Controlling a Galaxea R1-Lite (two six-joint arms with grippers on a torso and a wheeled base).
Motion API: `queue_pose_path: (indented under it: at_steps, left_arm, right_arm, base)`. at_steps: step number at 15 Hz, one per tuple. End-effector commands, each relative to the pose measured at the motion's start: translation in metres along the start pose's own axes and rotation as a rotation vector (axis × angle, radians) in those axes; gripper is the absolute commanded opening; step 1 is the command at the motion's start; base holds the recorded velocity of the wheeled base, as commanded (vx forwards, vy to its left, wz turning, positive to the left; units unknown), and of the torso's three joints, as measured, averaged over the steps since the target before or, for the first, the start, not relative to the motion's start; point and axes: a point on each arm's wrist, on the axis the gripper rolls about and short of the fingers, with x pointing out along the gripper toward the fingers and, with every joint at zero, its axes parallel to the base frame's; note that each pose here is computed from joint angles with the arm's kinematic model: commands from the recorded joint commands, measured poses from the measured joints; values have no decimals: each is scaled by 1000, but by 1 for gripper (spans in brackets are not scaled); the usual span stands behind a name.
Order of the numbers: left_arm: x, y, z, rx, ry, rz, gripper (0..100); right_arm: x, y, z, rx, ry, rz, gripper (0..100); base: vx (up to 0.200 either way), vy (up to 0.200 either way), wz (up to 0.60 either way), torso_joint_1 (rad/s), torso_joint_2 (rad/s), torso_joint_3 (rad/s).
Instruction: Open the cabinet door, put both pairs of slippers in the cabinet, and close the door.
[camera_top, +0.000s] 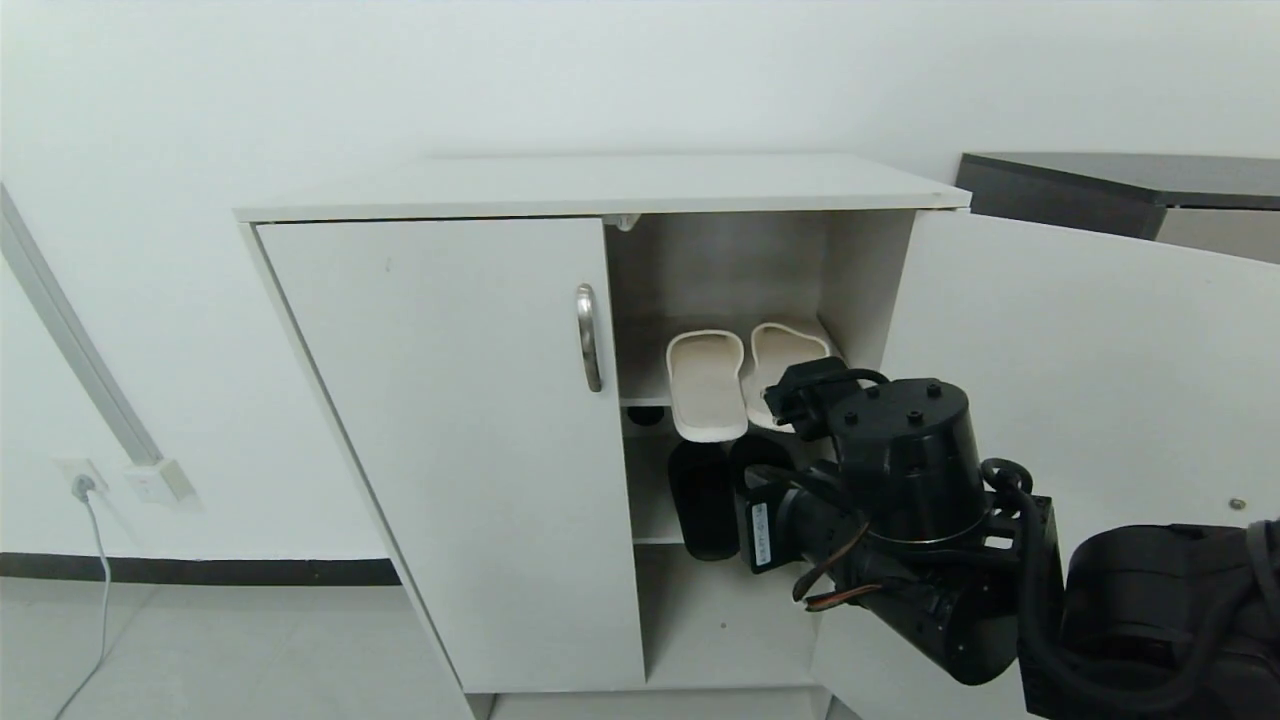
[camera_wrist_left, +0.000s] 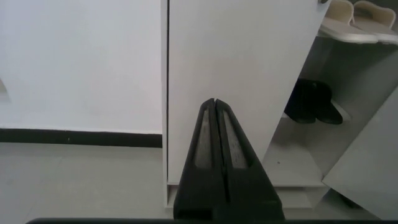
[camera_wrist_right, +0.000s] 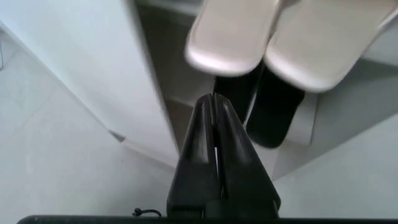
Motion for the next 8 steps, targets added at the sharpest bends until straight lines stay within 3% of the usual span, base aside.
queue_pose_path:
  at_steps: [1,7,8]
  left_arm:
    - [0,0,0,0,1,2,0]
    - [0,0,0,0,1,2,0]
    - [0,0,0,0,1,2,0]
  right_arm:
    - [4,2,-5,-7,14,-3,0]
    - [8,-3,-11,-5,2,-10,0]
    - [12,-4,-13,-11,-4,-16,0]
  base:
    - [-200,0,0,2,2,7]
    - [-200,0,0,2,3,4]
    - [0,0,0,0,0,0]
